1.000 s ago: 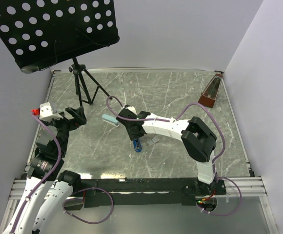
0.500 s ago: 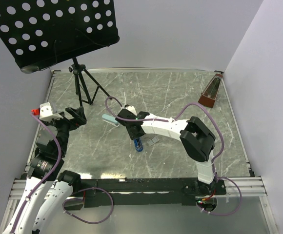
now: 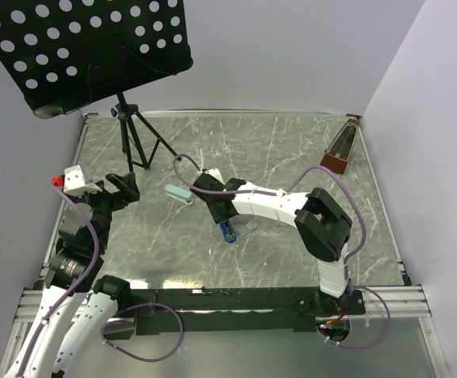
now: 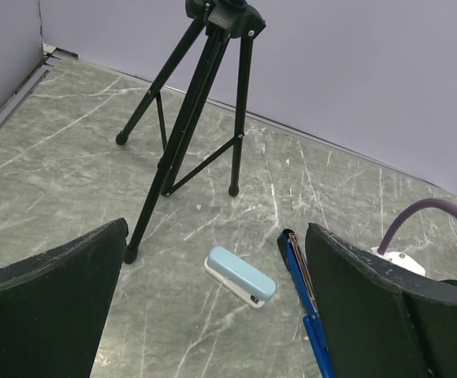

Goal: Load the staples into the stapler

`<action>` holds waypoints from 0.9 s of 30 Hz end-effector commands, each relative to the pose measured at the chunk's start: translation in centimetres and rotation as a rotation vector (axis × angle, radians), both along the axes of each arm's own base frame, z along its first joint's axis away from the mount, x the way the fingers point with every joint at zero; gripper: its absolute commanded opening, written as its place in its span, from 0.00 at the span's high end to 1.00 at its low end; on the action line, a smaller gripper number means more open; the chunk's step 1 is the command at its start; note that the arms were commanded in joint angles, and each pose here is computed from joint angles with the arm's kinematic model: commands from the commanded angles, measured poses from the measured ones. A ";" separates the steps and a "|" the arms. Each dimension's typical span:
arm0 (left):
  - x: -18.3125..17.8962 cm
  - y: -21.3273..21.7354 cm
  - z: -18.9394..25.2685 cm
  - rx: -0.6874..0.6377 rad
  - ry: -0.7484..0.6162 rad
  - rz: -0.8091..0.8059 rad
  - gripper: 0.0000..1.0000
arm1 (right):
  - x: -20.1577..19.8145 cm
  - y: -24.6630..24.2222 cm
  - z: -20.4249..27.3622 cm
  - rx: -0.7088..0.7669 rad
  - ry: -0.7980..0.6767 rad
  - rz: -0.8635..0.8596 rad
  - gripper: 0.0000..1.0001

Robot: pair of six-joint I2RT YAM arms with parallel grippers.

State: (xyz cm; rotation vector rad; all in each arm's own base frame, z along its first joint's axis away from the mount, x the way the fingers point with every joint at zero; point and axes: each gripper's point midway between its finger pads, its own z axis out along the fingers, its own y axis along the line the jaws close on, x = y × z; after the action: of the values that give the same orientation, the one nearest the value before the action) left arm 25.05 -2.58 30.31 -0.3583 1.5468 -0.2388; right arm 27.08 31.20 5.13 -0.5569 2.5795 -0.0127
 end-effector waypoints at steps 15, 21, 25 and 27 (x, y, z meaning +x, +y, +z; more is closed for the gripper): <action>0.2 -0.2 0.1 -0.010 -0.010 -0.006 0.00 | 0.2 0.5 1.6 0.036 -0.014 -0.006 0.68; 0.2 -0.1 0.1 -0.008 -0.011 -0.006 0.01 | 0.0 0.7 0.9 0.031 0.006 0.001 0.70; 0.2 -0.1 0.1 -0.008 -0.011 -0.006 0.01 | -0.1 0.6 0.5 0.021 0.016 -0.002 0.71; 0.2 -0.2 0.1 -0.008 -0.010 -0.007 0.01 | -0.1 0.5 0.3 0.010 0.021 -0.001 0.71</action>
State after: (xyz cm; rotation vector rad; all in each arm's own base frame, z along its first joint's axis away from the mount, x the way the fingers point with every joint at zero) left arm 25.05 -2.58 30.31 -0.3583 1.5468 -0.2388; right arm 26.70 31.43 5.24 -0.5646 2.5929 0.0145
